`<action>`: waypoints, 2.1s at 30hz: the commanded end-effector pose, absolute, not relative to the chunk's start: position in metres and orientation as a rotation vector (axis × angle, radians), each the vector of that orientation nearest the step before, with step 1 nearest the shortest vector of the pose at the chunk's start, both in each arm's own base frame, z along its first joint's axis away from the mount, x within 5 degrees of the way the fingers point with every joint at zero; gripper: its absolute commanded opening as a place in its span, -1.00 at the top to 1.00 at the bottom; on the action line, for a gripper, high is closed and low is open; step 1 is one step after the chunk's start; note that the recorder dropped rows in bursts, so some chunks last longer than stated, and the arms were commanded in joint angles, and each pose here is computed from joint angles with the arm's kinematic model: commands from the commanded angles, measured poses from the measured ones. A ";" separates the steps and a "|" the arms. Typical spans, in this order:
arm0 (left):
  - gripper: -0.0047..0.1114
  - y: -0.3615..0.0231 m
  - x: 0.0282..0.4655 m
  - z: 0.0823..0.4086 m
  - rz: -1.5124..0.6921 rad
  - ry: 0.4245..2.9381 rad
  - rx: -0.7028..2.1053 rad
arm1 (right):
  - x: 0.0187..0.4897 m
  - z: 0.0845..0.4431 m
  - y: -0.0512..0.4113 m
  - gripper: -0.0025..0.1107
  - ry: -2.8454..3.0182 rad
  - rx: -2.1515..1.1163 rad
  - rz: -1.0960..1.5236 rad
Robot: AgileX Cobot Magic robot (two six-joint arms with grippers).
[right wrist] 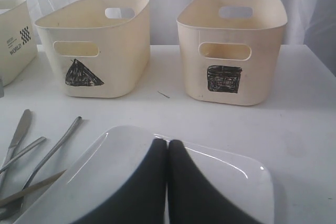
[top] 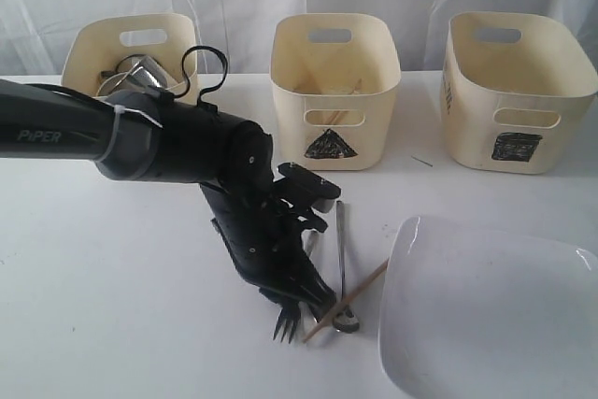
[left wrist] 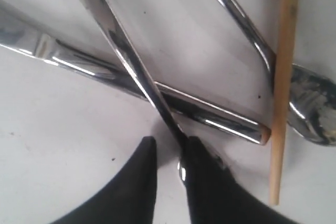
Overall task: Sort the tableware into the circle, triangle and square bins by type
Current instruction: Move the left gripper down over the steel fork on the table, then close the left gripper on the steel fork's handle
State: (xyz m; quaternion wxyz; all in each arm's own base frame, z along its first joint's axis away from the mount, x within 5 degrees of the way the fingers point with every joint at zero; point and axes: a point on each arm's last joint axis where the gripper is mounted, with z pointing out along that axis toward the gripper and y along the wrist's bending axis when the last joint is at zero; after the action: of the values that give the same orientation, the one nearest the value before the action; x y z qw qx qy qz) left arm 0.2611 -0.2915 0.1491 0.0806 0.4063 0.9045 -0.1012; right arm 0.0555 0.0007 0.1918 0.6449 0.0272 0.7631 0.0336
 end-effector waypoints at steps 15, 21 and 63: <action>0.92 -0.269 0.258 0.139 -0.014 2.762 1.393 | 0.055 0.191 0.000 0.96 1.729 0.060 0.070; 0.92 -0.268 0.257 0.159 -0.042 2.713 1.369 | 0.055 0.191 0.000 0.96 1.729 0.060 0.070; 0.20 -0.290 0.267 0.160 -0.324 2.689 0.948 | 0.055 0.191 0.000 0.96 1.729 0.060 0.070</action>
State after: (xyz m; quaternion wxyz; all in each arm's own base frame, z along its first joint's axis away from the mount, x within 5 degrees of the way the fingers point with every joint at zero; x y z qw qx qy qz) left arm 0.2684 -0.2923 0.1610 0.1484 0.3378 0.9229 -0.1105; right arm 0.0555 0.0007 0.1918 0.6449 0.0272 0.7631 0.0336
